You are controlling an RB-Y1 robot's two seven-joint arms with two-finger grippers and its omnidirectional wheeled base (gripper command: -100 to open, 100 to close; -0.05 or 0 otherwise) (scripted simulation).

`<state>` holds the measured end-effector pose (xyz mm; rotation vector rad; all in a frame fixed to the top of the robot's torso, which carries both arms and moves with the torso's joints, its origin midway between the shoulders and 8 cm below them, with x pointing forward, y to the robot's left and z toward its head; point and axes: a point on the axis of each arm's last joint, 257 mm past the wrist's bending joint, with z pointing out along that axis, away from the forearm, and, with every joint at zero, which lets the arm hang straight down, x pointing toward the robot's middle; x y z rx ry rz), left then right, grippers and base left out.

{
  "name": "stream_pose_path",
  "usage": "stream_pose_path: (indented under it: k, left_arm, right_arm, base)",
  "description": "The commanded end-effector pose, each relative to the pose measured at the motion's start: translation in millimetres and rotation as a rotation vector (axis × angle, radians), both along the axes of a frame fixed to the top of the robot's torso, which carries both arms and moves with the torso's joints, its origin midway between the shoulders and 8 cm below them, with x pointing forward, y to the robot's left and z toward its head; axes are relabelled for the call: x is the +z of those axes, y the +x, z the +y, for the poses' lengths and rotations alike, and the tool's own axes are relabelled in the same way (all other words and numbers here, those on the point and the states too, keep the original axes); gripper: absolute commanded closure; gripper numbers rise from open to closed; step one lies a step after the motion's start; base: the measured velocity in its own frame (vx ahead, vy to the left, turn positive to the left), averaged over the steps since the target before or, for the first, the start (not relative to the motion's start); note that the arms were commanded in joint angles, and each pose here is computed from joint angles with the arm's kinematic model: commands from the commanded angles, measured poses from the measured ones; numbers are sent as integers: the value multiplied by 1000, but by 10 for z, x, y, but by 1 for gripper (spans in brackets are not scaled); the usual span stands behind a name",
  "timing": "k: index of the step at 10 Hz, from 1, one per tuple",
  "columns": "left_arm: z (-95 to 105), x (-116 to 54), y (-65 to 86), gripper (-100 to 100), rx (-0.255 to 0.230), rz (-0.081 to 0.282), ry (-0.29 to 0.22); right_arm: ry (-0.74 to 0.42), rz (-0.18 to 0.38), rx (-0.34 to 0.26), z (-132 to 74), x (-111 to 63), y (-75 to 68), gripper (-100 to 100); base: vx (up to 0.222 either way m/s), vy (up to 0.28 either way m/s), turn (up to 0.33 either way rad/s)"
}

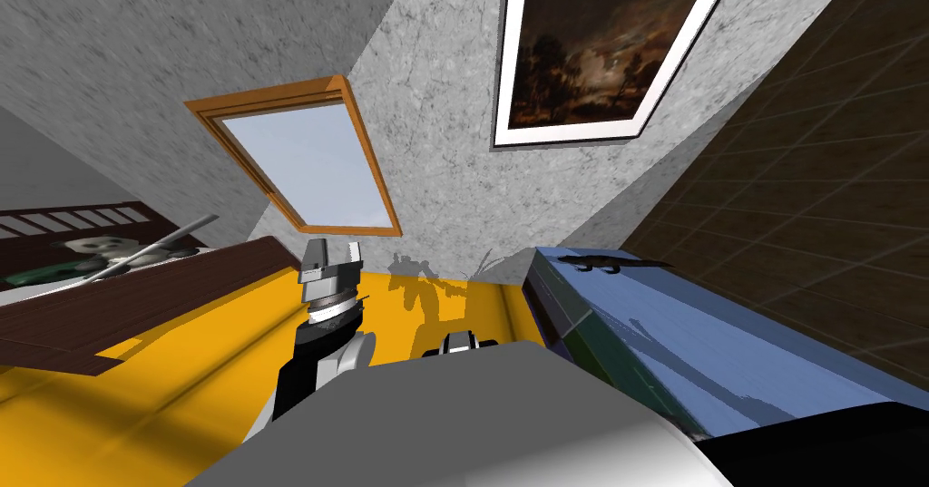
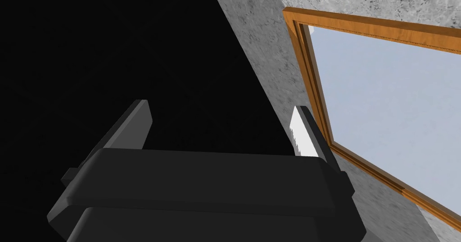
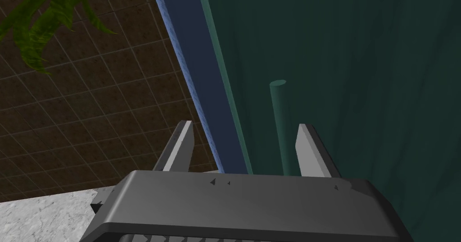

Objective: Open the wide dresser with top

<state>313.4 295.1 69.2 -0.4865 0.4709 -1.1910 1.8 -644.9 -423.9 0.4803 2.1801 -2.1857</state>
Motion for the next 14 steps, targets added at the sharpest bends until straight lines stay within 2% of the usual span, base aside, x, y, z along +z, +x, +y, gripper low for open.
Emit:
stream_pose_path:
  k: [1, 3, 5, 8, 9, 14]
  left_arm:
    - [0, 0, 0, 0, 0, 0, 0]
    - [0, 0, 0, 0, 0, 0, 0]
    - [0, 0, 0, 0, 0, 0, 0]
    - [0, 0, 0, 0, 0, 0, 0]
    - [0, 0, 0, 0, 0, 0, 0]
    - [0, 0, 0, 0, 0, 0, 0]
  right_arm:
    - [7, -3, -1, -7, -10, 45, 100]
    - [7, -3, -2, -37, 5, 79, 100]
    - [32, -9, 5, 49, -74, 123, 100]
    - [11, -4, 4, 26, 2, 164, 100]
    - [37, -7, 8, 82, -93, 160, 100]
    - [7, -5, 9, 81, 13, 274, 100]
  base:
    - [25, 210, 17]
    - [45, 214, -4]
    - [23, 110, -2]
    - [35, 199, -14]
    - [6, 87, 4]
    - [22, 182, -12]
